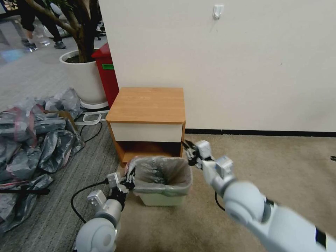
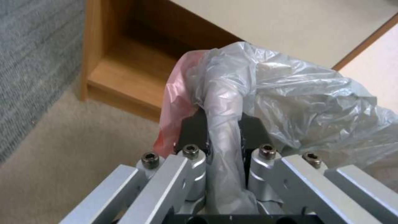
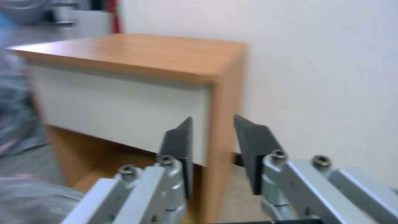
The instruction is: Pick up the garbage bag from the table and place it over the trash can.
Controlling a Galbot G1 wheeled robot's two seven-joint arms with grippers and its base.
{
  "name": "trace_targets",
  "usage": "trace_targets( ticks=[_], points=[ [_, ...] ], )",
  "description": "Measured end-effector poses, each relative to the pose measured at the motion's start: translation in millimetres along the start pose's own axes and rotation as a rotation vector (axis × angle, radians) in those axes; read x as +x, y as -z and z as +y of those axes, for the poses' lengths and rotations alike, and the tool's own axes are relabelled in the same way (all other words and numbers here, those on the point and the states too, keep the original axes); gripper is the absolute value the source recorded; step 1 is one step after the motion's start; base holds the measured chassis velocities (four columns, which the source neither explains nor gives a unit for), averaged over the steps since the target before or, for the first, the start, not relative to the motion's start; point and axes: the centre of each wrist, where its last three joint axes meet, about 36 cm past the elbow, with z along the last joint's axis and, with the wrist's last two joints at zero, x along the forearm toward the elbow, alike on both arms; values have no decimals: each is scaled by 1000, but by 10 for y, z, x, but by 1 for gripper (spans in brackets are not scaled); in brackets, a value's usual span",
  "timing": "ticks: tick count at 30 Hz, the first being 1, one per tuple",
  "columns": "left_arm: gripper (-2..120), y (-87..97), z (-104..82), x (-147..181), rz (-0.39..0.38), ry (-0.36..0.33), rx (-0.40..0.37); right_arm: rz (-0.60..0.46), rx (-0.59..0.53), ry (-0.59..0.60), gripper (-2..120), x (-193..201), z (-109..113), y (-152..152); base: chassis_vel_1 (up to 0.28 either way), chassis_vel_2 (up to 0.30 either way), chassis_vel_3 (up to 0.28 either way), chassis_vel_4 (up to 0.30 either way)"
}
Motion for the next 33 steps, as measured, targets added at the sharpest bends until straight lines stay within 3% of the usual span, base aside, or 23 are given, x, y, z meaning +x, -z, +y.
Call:
trace_targets(
  ticks=[2, 4, 7, 9, 12, 17, 23, 33],
  points=[
    [9, -35, -65, 58, 7, -4, 11, -9, -30, -111, 41, 193, 64, -198, 0, 0, 0, 0],
    [9, -51, -80, 77, 11, -4, 11, -10, -34, -135, 45, 250, 85, -245, 0, 0, 0, 0],
    [9, -111, -105, 157, 26, 3, 2, -9, -60, -226, 63, 448, 128, -346, 0, 0, 0, 0],
    [9, -121, -106, 170, 30, 5, 0, -10, -66, -239, 64, 474, 132, -355, 0, 0, 0, 0],
    [9, -188, -108, 226, 52, 13, -13, -22, -64, -275, 80, 543, 128, -398, 0, 0, 0, 0],
    [9, -254, -145, 219, 71, 2, -11, -35, -62, -283, 96, 522, 103, -391, 0, 0, 0, 0],
    [9, -324, -161, 183, 85, -1, -10, -47, -60, -282, 100, 470, 74, -372, 0, 0, 0, 0],
    [9, -487, -198, 146, 111, -16, -71, -42, -59, -279, 100, 441, 40, -383, 0, 0, 0, 0]
  ],
)
